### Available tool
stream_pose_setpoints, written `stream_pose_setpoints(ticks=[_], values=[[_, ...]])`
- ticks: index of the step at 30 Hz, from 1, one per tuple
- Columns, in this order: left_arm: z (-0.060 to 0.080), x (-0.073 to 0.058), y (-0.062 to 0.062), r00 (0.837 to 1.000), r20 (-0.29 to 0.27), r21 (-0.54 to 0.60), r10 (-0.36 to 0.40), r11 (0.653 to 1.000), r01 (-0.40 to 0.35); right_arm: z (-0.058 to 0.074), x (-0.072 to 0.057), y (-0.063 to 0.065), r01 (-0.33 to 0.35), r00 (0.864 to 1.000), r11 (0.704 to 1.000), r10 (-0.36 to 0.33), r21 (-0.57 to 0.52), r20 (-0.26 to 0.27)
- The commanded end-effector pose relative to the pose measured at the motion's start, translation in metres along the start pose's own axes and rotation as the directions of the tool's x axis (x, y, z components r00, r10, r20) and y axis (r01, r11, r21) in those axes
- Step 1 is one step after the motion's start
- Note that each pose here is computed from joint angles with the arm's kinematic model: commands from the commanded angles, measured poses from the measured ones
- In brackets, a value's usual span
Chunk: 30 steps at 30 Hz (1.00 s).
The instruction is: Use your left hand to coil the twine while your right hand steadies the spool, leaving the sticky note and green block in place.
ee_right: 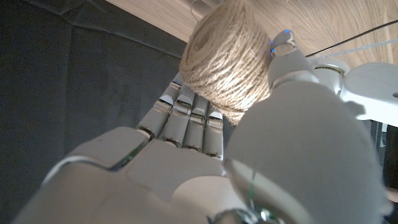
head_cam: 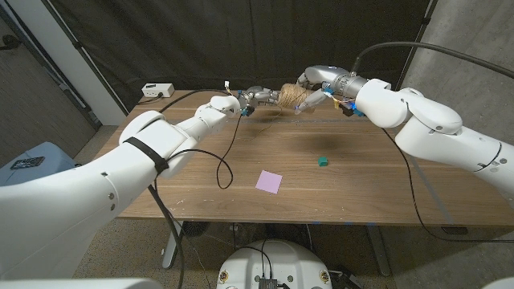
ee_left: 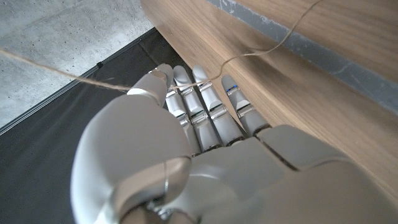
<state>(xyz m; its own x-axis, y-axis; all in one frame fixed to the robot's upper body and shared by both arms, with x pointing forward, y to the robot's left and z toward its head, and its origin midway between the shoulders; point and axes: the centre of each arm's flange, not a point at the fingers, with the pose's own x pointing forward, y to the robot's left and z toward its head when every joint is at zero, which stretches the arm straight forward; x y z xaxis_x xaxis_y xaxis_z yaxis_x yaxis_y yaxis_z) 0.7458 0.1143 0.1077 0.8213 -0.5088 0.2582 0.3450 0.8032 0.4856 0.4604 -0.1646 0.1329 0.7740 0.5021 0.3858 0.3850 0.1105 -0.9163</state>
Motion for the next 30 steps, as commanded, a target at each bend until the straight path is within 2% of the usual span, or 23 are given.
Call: stream_pose_setpoints(ticks=[1, 10, 19, 30], values=[[-0.007, 0.0, -0.014, 0.999, -0.001, 0.003, -0.043, 0.999, 0.044, -0.005, 0.004, -0.011, 0.046, 0.999, 0.999, -0.047, -0.015, -0.009], [-0.008, -0.003, -0.032, 0.989, 0.059, -0.004, -0.135, 0.991, 0.135, -0.007, 0.014, -0.017, 0.066, 0.998, 0.998, -0.067, -0.024, -0.009], [-0.013, -0.002, -0.041, 0.987, 0.038, 0.006, -0.158, 0.987, 0.158, -0.008, 0.016, -0.022, 0.082, 0.996, 0.996, -0.083, -0.037, -0.011], [-0.017, -0.005, -0.044, 0.982, 0.037, 0.029, -0.185, 0.983, 0.183, -0.014, 0.011, -0.032, 0.124, 0.991, 0.99, -0.126, -0.062, -0.033]])
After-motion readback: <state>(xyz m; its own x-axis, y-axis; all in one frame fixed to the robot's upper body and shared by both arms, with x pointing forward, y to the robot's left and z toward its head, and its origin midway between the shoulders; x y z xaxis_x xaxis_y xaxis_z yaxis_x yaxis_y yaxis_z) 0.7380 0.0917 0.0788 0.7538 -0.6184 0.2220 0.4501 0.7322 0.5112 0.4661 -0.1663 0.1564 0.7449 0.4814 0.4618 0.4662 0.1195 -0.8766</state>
